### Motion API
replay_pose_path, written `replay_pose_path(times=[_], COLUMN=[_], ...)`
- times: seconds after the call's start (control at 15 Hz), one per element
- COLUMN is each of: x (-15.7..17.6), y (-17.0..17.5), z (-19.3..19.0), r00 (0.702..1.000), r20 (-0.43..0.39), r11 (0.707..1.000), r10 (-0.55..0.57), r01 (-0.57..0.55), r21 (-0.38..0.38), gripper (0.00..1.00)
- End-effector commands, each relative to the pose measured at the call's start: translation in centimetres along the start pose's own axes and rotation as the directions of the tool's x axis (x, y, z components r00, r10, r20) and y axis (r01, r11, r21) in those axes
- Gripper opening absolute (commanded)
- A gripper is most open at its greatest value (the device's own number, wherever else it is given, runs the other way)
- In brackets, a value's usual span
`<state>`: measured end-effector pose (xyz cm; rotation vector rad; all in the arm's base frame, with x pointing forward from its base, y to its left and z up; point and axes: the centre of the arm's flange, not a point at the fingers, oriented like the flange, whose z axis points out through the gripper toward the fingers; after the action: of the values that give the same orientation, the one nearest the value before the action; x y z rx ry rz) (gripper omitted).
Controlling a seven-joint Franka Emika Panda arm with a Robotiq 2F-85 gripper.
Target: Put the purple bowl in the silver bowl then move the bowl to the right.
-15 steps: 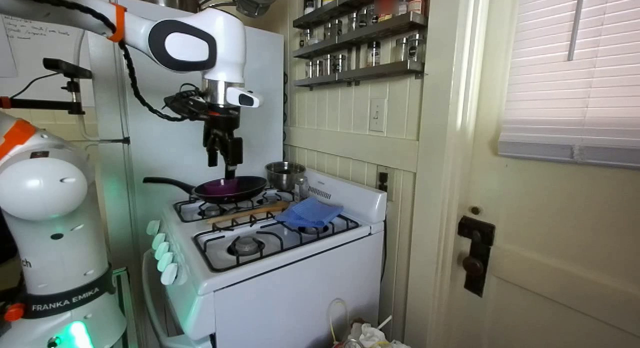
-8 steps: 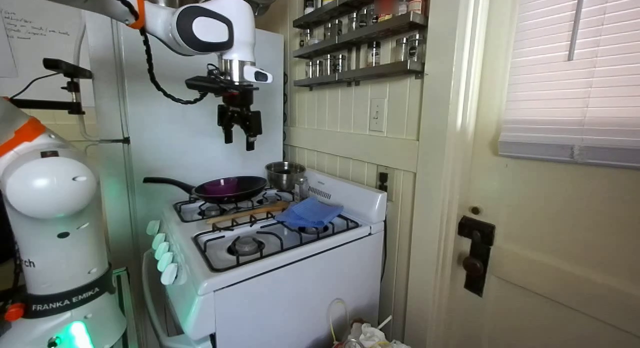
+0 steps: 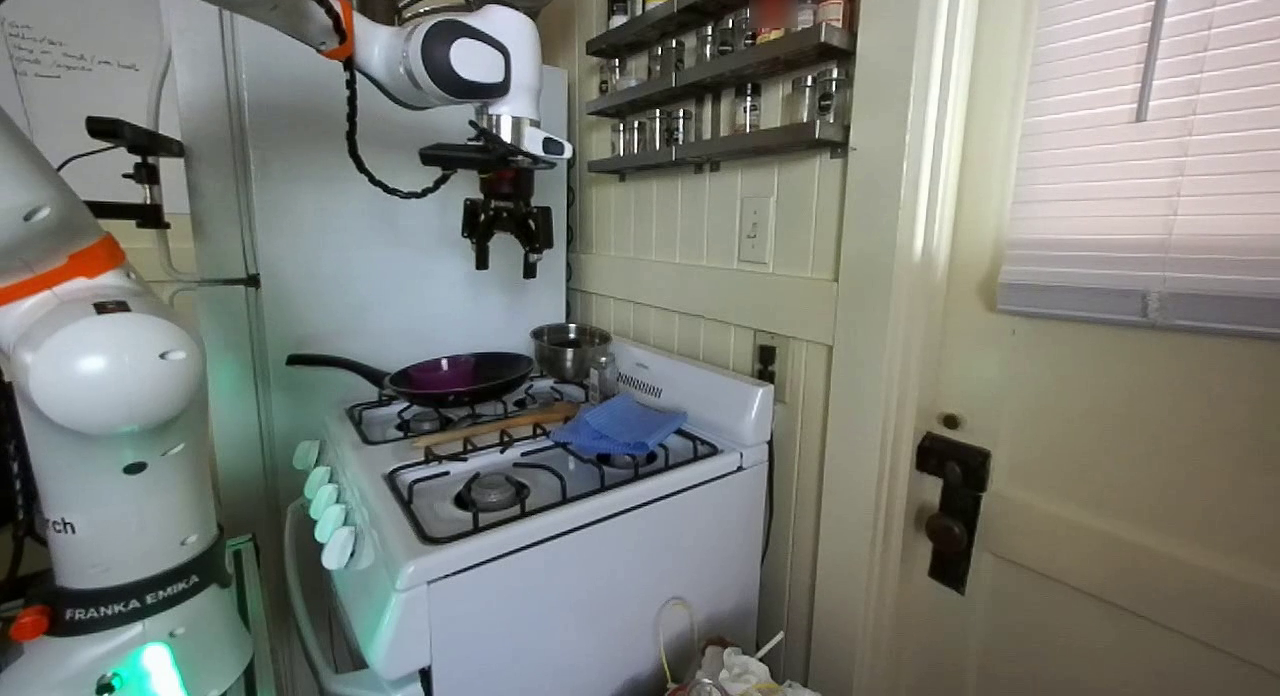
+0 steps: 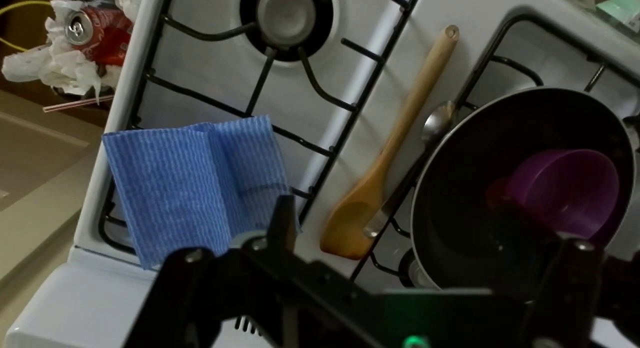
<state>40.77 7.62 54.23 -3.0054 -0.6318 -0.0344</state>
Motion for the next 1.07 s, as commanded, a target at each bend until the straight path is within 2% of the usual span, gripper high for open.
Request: replay_pose_path(times=[0.0,0.07,0.2,0.4,0.6,0.8,1.0], x=[0.1,0.1,2.6,6.1,8.3,9.7,10.6], y=[0.1,0.1,-0.6,-2.9,-6.1,-9.5,-11.9], z=[0.0,0.0,0.2,0.6,1.9,3.7,6.1], r00=[1.000,1.000,0.999,0.982,0.956,0.940,0.931], r20=[0.002,0.003,-0.043,-0.187,-0.277,-0.302,-0.317], r11=[1.000,1.000,1.000,0.999,0.996,0.984,0.966], r10=[0.001,0.002,-0.004,-0.024,-0.094,-0.162,-0.181], r01=[-0.001,-0.002,0.003,0.015,0.087,0.177,0.229], r21=[0.001,0.001,-0.012,-0.048,-0.036,0.023,0.122], gripper=[1.00,1.00,1.00,1.00,1.00,1.00,1.00])
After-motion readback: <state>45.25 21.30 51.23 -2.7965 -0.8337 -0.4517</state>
